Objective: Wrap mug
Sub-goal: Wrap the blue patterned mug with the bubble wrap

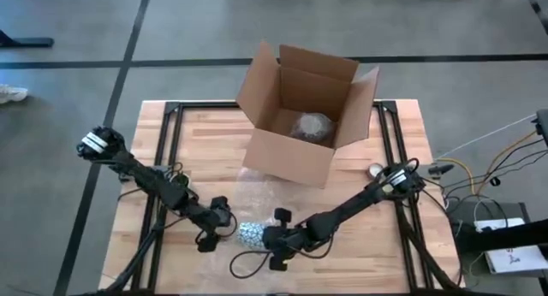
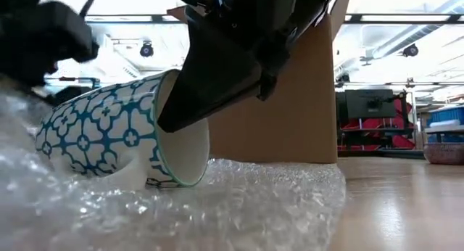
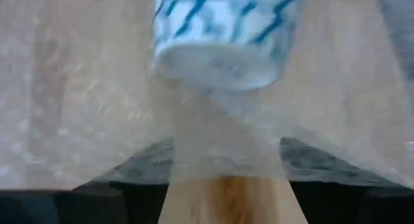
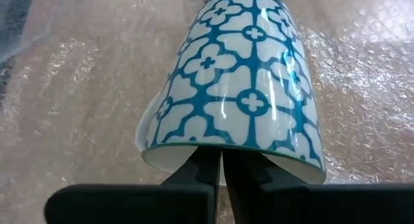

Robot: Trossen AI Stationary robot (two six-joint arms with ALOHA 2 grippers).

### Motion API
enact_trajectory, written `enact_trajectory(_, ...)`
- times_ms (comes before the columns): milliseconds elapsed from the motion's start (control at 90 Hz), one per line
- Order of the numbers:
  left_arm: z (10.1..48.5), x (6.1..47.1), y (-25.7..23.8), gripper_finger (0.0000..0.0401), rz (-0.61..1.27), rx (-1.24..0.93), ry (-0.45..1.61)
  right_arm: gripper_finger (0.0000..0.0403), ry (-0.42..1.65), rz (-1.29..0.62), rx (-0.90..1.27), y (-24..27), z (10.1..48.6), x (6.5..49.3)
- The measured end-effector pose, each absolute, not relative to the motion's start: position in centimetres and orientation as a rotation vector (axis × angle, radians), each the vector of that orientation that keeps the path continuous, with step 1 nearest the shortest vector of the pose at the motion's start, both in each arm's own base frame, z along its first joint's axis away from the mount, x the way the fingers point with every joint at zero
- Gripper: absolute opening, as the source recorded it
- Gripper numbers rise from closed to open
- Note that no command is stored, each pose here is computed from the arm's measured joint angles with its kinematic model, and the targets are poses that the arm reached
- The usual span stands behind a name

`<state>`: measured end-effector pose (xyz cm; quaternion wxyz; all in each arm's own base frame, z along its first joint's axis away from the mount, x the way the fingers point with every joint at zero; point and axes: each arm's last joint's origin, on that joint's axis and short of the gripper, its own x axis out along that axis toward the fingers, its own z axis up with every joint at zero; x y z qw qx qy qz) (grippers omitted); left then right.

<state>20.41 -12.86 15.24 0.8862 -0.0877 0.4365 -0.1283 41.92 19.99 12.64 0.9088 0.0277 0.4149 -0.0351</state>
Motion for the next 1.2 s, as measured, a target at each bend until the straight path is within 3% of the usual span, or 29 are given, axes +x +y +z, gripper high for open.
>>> enact_trajectory(311,17.6,21.8,-13.4,0.0273,-0.228,-0.104,0.829,0.0002,0.858,-0.068,0.059,20.0,12.6,41.9)
enact_trajectory(822,17.8,25.7,-15.9,0.0273,-0.257,-0.023,0.837,0.0002,0.864,-0.062,0.056,20.1,12.6,41.9)
enact_trajectory(1200,18.0,27.3,-16.9,0.0272,-0.196,-0.114,0.862,0.0002,0.852,-0.107,0.093,20.0,12.5,41.9)
